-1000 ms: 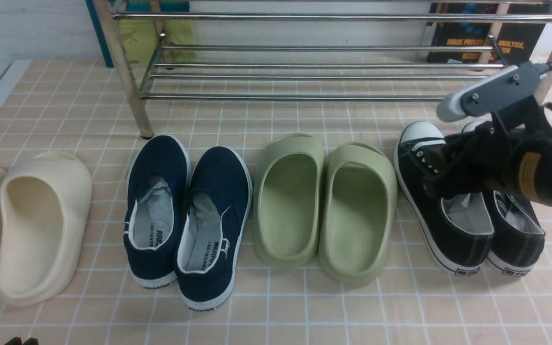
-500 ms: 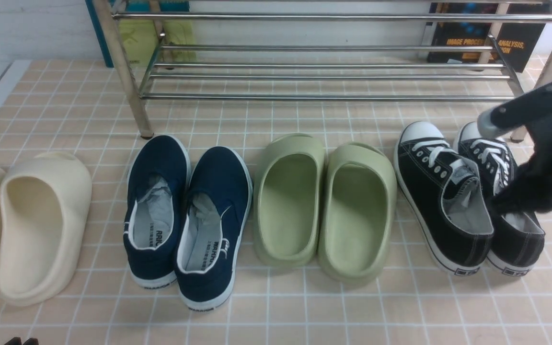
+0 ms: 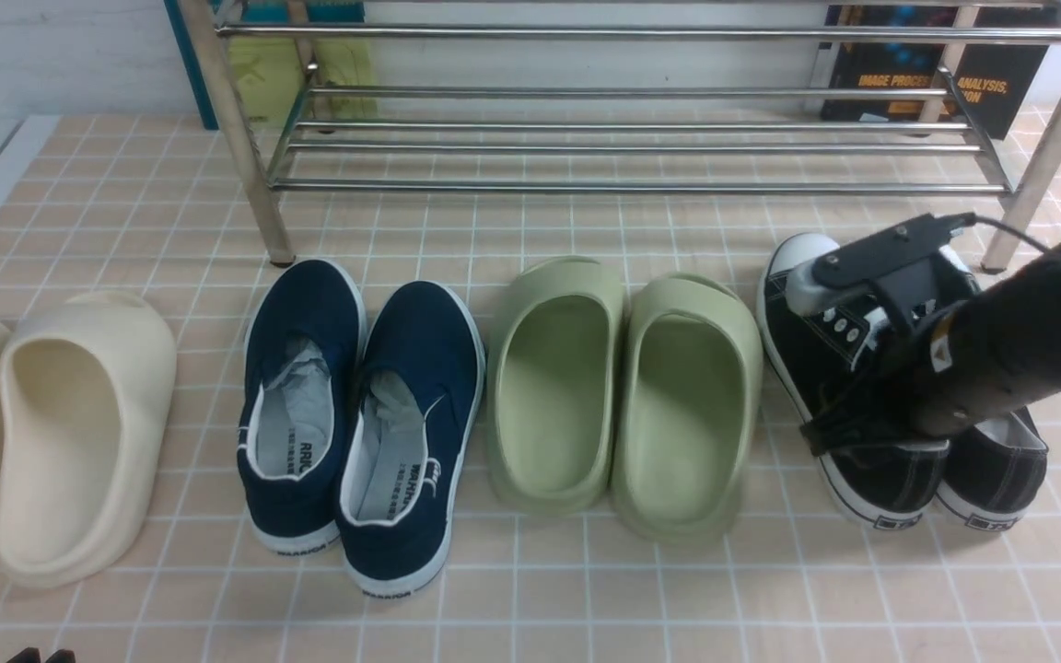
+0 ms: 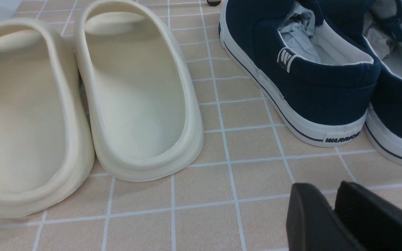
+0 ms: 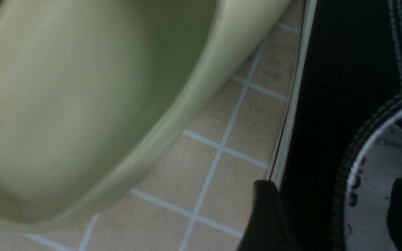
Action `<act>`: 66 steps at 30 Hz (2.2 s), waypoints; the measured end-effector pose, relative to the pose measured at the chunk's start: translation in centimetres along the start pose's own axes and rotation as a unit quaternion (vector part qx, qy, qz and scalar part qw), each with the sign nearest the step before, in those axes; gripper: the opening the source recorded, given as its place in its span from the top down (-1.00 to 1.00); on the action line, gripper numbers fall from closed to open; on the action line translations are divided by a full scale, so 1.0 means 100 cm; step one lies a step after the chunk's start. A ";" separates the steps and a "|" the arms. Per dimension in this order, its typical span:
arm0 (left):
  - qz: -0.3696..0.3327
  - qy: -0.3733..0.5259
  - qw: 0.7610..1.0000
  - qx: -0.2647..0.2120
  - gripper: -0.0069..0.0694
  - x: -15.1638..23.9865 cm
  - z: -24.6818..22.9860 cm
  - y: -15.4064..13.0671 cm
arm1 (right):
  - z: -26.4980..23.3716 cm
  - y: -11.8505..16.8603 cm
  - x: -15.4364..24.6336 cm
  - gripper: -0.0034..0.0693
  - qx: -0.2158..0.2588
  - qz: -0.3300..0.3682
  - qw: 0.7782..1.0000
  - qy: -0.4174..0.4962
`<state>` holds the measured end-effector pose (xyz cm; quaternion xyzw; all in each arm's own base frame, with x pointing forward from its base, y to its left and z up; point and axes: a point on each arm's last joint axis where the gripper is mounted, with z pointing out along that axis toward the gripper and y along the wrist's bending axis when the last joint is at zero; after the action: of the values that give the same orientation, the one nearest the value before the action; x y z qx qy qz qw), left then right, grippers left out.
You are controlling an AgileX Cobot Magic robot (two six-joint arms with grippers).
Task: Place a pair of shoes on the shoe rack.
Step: Use the right arm to grab the shoe closest to it, then use the right arm to put a shoe into the shoe rack
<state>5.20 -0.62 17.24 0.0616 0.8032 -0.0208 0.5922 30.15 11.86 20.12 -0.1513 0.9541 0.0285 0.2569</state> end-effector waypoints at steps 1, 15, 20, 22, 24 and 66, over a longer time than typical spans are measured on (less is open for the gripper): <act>0.000 0.000 1.000 0.000 0.42 0.000 0.000 0.000 | 0.007 0.000 0.001 -0.33 0.000 0.008 1.000 0.005; 0.000 0.000 1.000 0.000 0.39 0.000 0.000 0.000 | -0.013 0.000 -0.005 0.91 -0.004 0.036 0.999 -0.020; 0.000 0.000 1.000 0.000 0.38 0.000 0.000 0.000 | -0.033 -0.002 -0.016 0.91 0.001 0.039 0.999 -0.025; 0.000 0.000 1.000 0.000 0.38 0.000 0.000 0.000 | -0.040 -0.002 -0.026 0.91 0.002 0.039 0.999 -0.032; 0.000 0.000 1.000 0.000 0.37 0.000 0.000 0.000 | -0.049 -0.002 -0.040 0.91 0.004 0.027 0.998 -0.050; 0.000 0.000 1.000 0.000 0.29 0.000 0.000 0.000 | 0.048 -0.064 -0.180 0.46 0.072 -0.002 0.987 -0.142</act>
<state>5.20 -0.62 17.25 0.0615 0.8031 -0.0210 0.5923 49.18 11.34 25.13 -0.1290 0.9073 -0.0195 0.3998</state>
